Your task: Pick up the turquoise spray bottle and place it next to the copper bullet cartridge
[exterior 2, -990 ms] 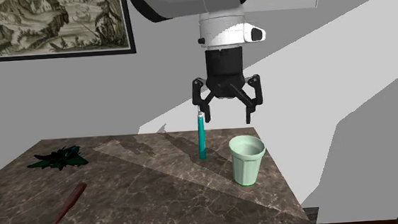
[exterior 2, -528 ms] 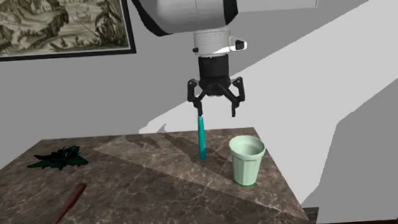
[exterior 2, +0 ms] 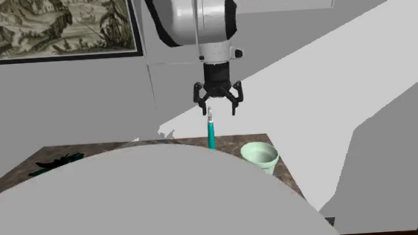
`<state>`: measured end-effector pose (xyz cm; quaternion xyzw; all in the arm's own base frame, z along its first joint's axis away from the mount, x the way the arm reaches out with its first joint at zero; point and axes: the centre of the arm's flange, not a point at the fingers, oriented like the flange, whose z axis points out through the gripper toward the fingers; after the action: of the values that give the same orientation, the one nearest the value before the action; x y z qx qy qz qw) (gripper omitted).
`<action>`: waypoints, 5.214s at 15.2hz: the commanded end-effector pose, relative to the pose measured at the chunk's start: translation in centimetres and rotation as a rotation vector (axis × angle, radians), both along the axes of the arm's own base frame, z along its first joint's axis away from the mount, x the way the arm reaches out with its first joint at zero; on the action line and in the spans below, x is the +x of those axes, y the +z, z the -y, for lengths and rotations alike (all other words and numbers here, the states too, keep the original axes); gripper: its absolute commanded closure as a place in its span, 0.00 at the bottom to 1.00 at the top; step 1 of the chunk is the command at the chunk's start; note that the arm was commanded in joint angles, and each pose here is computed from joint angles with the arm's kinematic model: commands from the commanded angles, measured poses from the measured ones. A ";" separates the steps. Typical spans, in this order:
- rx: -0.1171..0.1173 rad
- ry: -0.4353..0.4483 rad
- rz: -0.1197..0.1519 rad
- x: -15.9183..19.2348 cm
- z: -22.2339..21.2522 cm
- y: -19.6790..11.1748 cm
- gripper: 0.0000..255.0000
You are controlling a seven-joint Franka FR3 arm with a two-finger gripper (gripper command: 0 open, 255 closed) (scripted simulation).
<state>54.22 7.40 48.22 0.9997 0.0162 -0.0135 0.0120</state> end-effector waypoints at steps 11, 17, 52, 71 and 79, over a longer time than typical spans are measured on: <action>0.028 0.071 0.019 9.0 -4.9 -3.9 0.00; 0.028 0.071 0.019 9.0 -4.9 -6.4 0.00; 0.028 0.071 0.019 9.0 -4.9 3.6 1.00; 0.028 0.071 0.019 -7.9 -20.1 14.1 1.00; 0.028 0.071 0.019 -15.1 -26.4 18.6 1.00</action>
<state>39.95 32.88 66.06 0.9986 0.0524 -0.0032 -0.0013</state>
